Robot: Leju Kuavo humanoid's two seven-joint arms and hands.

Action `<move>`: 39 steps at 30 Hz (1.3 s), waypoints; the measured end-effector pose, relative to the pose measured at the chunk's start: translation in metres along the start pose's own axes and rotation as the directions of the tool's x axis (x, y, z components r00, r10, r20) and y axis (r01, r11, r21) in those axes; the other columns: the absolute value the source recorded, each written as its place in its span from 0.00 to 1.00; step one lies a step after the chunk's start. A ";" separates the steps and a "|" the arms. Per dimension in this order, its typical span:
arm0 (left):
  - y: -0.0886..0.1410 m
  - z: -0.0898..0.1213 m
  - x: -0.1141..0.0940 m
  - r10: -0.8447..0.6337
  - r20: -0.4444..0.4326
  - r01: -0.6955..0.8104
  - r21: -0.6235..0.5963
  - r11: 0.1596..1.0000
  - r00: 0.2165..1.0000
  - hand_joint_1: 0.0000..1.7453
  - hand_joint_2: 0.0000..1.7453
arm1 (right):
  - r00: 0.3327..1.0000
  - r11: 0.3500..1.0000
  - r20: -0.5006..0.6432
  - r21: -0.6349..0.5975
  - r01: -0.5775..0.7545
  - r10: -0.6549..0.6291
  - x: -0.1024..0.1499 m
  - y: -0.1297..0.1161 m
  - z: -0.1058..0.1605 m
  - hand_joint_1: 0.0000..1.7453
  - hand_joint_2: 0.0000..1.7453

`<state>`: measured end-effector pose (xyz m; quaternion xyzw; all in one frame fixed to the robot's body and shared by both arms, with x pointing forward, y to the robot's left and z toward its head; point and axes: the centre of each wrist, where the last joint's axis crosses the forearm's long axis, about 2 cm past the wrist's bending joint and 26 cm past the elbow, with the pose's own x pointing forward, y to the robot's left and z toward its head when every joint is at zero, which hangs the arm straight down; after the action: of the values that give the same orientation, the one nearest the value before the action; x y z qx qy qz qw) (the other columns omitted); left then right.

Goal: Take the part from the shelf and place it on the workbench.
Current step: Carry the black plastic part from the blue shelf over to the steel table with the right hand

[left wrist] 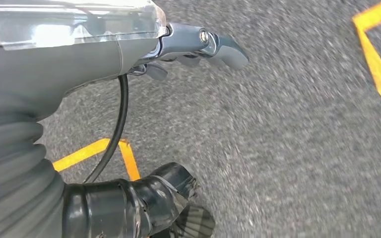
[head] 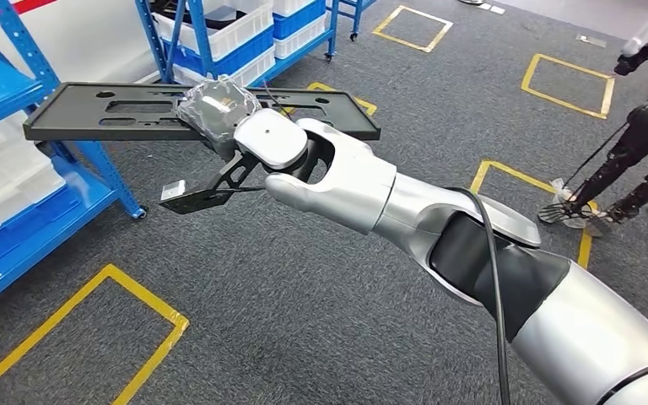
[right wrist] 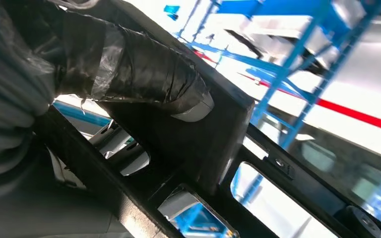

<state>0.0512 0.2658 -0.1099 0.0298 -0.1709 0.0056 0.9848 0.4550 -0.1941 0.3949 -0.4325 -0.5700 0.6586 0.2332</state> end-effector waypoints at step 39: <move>-0.001 0.000 0.001 -0.005 0.003 0.005 -0.007 1.000 1.000 0.00 1.00 | 1.000 1.000 0.013 0.012 -0.002 0.002 0.014 0.000 -0.011 1.00 1.00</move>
<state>0.0527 0.2652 -0.1097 0.0270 -0.1725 0.0025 0.9846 0.4571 -0.1766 0.3907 -0.4272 -0.5672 0.6650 0.2315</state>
